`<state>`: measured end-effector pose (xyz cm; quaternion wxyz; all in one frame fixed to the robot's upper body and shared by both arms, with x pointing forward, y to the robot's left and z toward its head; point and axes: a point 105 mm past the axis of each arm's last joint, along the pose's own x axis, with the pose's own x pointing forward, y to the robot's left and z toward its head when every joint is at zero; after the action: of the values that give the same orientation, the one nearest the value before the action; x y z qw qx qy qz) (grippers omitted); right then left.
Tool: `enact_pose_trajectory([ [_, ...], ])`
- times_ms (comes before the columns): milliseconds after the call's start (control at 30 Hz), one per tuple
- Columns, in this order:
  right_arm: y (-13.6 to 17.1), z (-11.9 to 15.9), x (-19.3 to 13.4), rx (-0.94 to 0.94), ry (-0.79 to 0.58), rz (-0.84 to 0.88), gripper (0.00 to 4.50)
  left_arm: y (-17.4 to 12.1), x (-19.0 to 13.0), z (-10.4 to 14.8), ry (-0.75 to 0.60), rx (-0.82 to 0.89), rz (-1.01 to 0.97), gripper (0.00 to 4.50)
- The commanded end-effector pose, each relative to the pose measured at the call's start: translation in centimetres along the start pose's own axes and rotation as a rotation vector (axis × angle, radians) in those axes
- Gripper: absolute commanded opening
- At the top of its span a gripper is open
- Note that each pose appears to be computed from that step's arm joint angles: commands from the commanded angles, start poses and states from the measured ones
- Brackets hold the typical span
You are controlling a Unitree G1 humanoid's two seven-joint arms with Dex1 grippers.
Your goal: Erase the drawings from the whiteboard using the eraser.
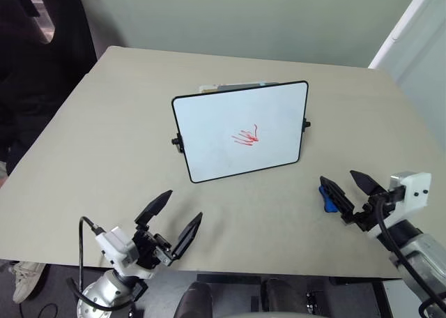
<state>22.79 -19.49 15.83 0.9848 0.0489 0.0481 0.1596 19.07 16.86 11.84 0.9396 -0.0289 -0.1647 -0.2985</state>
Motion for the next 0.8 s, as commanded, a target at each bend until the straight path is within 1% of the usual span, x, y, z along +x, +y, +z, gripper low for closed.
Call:
enact_pose_trajectory([
  [33,-1.3,-1.2,0.4,0.014,0.117,-0.059,4.45,0.0,0.0,0.4,-0.016,0.008,-0.005,4.50],
  [133,-1.9,-1.7,0.8,0.055,0.181,-0.078,4.45,0.0,0.1,0.4,-0.019,0.006,-0.005,4.50],
  [233,-2.4,-3.9,0.8,0.007,0.372,-0.084,4.45,-0.1,0.1,0.5,-0.021,0.002,-0.008,4.50],
  [367,-2.3,-3.7,1.5,0.005,0.369,-0.058,4.45,-0.1,0.1,0.5,-0.024,0.000,-0.009,4.50],
  [567,-3.4,-4.1,2.4,0.005,0.384,-0.088,4.45,-0.3,0.1,0.7,-0.029,0.006,-0.011,4.50],
  [667,-3.8,-4.8,2.4,0.013,0.414,-0.097,4.45,-0.3,0.1,0.9,-0.033,0.011,-0.011,4.50],
  [800,-3.6,-5.4,2.1,0.017,0.441,-0.085,4.45,-0.3,0.0,1.0,-0.034,0.015,-0.010,4.50],
])
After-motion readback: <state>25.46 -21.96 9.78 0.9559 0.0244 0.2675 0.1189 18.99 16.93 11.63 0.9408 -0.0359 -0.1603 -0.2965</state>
